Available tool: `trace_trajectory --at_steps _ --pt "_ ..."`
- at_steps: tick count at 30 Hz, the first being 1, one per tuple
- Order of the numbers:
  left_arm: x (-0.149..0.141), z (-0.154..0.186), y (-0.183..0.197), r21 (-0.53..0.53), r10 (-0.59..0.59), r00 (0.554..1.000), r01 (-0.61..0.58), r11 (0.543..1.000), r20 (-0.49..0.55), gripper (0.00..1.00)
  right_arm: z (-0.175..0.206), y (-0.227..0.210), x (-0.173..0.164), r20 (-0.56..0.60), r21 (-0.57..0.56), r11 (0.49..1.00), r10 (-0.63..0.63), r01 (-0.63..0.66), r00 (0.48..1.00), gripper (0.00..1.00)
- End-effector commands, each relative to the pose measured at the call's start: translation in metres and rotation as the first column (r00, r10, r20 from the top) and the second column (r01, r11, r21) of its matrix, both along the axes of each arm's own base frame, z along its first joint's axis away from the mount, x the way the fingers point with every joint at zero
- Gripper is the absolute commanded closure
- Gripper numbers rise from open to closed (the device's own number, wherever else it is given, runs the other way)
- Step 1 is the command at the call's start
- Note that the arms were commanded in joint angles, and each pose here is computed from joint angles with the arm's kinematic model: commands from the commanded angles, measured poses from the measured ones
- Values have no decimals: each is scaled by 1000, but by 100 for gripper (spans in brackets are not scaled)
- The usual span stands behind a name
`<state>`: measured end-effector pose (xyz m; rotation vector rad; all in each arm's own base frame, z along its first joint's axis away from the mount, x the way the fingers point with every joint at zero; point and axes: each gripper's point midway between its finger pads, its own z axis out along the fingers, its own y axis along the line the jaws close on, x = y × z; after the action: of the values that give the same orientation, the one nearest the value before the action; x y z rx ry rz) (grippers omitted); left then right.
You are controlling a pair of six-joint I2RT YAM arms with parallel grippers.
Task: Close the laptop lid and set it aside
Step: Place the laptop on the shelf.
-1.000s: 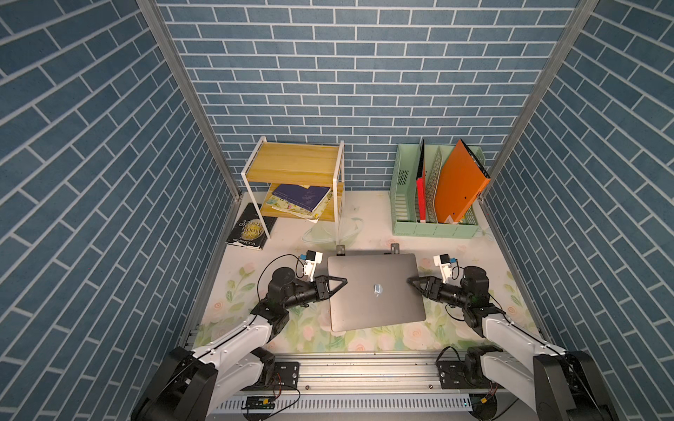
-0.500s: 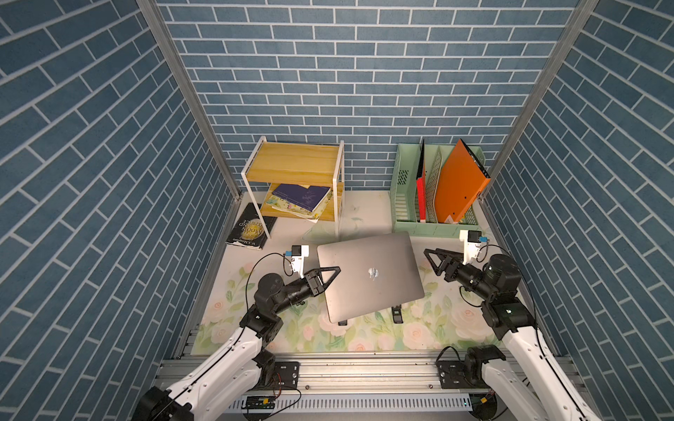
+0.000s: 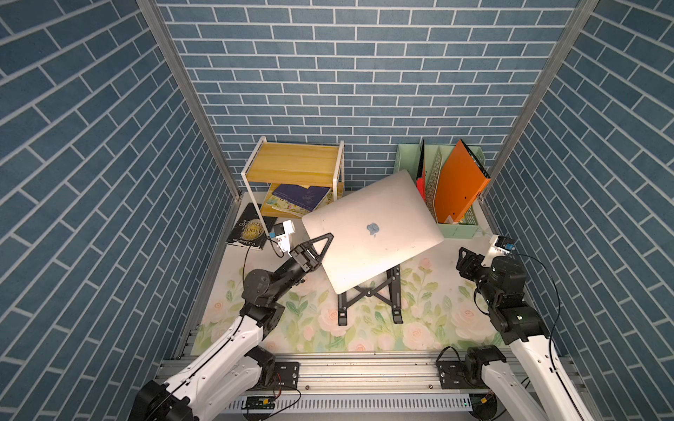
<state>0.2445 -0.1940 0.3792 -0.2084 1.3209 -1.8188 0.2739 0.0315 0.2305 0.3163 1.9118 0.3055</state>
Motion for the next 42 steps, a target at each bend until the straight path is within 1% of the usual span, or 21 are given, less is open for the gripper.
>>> trace_trajectory --at_steps 1,4,6,8,11,14,16,18,20,23,28,32,36,42 --pt "-28 106 49 -318 149 961 -69 946 235 100 8 14 3 64 -12 996 84 -84 994 37" --pt "-18 122 65 -399 235 950 -137 907 206 100 2 18 11 35 -14 994 104 -104 994 37" --pt "-9 128 76 -443 299 939 -200 874 167 100 3 23 16 30 -14 992 124 -123 992 37" --pt "2 129 89 -481 372 921 -276 832 113 100 3 26 21 25 -14 990 139 -139 990 37" --pt "15 128 110 -531 472 881 -386 754 30 100 3 31 27 22 -18 987 162 -162 987 37" --pt "25 132 123 -563 533 846 -450 693 -20 100 1 34 32 6 -28 983 181 -181 984 37" --pt "30 140 129 -570 572 820 -482 666 -25 100 0 36 33 -2 -30 982 187 -187 982 37" --pt "38 143 135 -568 605 795 -521 637 -51 100 -1 37 35 -9 -29 981 194 -194 981 37" --pt "49 140 141 -555 639 764 -572 605 -90 100 -2 38 36 -12 -25 980 199 -199 980 37" --pt "63 135 148 -544 670 731 -618 568 -131 100 -4 40 36 -20 -21 978 206 -207 978 37" --pt "82 131 151 -529 687 712 -642 555 -144 100 -5 39 35 -23 -20 979 203 -204 979 37" --pt "97 122 152 -526 682 714 -647 552 -161 100 -6 39 34 -24 -18 980 199 -199 980 37" --pt "107 115 154 -509 685 709 -657 556 -168 100 -6 38 35 -21 -16 981 194 -195 981 37" --pt "122 103 159 -484 698 690 -685 545 -191 100 -8 39 37 -20 -3 982 190 -190 982 37"
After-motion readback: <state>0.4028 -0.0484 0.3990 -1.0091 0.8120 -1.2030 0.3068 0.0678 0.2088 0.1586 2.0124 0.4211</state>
